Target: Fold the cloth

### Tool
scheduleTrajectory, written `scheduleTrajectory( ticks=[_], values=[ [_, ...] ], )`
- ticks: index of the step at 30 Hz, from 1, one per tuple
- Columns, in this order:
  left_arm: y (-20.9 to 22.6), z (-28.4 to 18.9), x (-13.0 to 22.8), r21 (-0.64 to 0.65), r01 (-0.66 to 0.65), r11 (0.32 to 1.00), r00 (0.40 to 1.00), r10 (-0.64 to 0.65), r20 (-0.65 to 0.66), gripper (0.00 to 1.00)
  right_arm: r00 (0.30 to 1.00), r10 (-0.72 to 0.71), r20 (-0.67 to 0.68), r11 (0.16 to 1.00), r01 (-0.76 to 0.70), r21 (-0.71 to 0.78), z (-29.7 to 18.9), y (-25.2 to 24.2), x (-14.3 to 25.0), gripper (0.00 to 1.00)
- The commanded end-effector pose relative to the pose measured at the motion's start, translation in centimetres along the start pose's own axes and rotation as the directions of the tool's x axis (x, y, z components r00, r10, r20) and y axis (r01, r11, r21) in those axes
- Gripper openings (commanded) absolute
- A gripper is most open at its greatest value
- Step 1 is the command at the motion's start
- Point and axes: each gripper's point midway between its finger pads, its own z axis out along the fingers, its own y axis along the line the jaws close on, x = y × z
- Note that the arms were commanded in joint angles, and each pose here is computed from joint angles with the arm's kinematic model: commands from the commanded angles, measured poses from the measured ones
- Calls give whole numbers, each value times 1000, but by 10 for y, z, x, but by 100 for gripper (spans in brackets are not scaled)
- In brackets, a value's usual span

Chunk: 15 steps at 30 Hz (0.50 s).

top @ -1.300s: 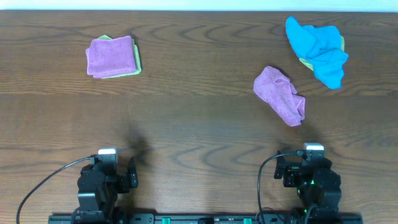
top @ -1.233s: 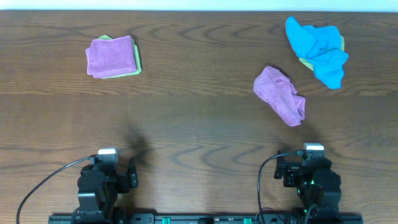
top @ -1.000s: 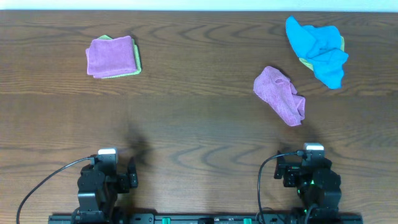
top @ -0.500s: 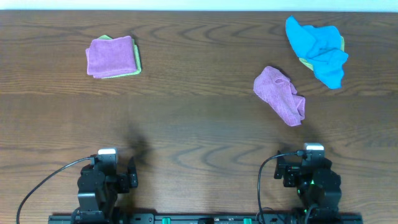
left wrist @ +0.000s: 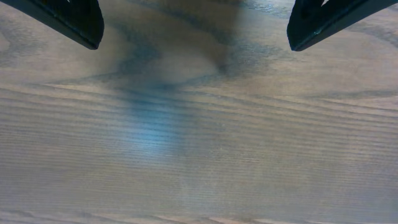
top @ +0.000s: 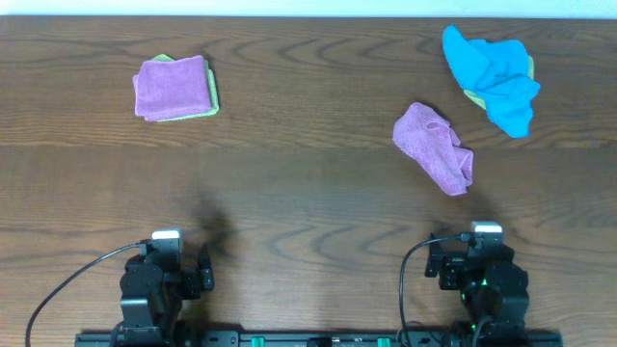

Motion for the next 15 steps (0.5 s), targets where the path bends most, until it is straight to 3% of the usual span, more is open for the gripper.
scheduleTrajectory(
  ticks=[1,11,15],
  values=[
    [1,8,21,-8,-22,1000,998,21,-65,95,1000,15,-1,1000,-15,18,2,-4,3,99],
    [1,8,21,-8,-22,1000,998,21,-65,96,999,31,16,999,-31,18,1,-4,-1,99],
    [1,8,21,-8,-22,1000,998,21,-65,95,998,45,53,998,-46,30,-12,-6,-29,99]
  ],
)
